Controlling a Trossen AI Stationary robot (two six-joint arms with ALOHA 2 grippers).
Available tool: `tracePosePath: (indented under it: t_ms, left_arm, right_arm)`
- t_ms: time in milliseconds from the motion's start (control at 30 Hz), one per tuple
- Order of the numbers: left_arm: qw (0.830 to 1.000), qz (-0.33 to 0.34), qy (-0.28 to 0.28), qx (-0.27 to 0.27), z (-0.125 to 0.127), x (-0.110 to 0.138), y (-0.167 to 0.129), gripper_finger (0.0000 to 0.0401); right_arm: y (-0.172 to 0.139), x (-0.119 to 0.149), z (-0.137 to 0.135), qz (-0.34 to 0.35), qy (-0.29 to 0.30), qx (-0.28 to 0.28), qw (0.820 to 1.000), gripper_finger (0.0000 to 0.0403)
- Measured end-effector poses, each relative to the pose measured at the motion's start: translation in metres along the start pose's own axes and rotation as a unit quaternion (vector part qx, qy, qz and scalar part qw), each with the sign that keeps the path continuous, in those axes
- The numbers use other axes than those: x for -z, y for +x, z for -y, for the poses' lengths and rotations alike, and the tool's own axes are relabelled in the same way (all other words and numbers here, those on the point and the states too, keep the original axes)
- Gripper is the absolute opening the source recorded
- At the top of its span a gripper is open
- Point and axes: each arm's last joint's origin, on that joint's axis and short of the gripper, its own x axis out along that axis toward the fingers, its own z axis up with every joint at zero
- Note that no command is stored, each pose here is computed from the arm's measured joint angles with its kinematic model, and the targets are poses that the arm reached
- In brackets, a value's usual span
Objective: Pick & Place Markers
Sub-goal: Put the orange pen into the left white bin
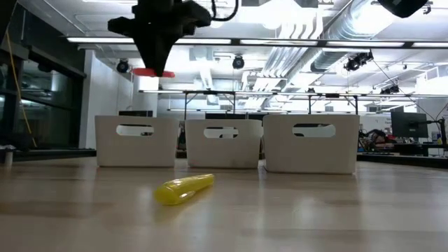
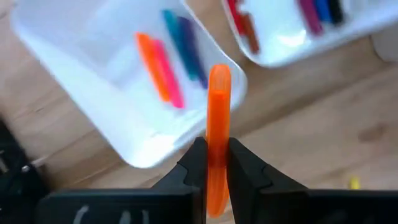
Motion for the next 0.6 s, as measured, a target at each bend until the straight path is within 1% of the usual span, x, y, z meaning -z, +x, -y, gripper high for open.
tracePosePath:
  t_ms: [100, 333, 467, 533, 600]
  left_arm:
    - [0.999, -0.001, -0.034, -0.018, -0.013, -0.013, 0.0, 0.0028]
    - [0.994, -0.009, -0.098, -0.039, -0.032, -0.045, 0.01, 0.0029]
    - [0.991, -0.022, -0.12, -0.061, -0.038, -0.06, 0.029, 0.0031]
    - [0.989, -0.033, -0.127, -0.064, -0.044, -0.063, 0.037, 0.003]
    - [0.987, -0.049, -0.136, -0.07, -0.048, -0.064, 0.052, 0.0029]
  right_arm:
    - [0.0, 0.0, 0.0, 0.001, -0.002, 0.002, 1.0, 0.0121]
    - [0.0, 0.0, 0.001, 0.008, -0.003, 0.017, 1.0, 0.0121]
    - [0.0, 0.0, 0.001, 0.008, -0.003, 0.017, 1.0, 0.0121]
    - [0.0, 0.0, 0.001, 0.008, -0.003, 0.018, 1.0, 0.0121]
    - [0.0, 0.0, 0.001, 0.008, -0.002, 0.018, 1.0, 0.0121]
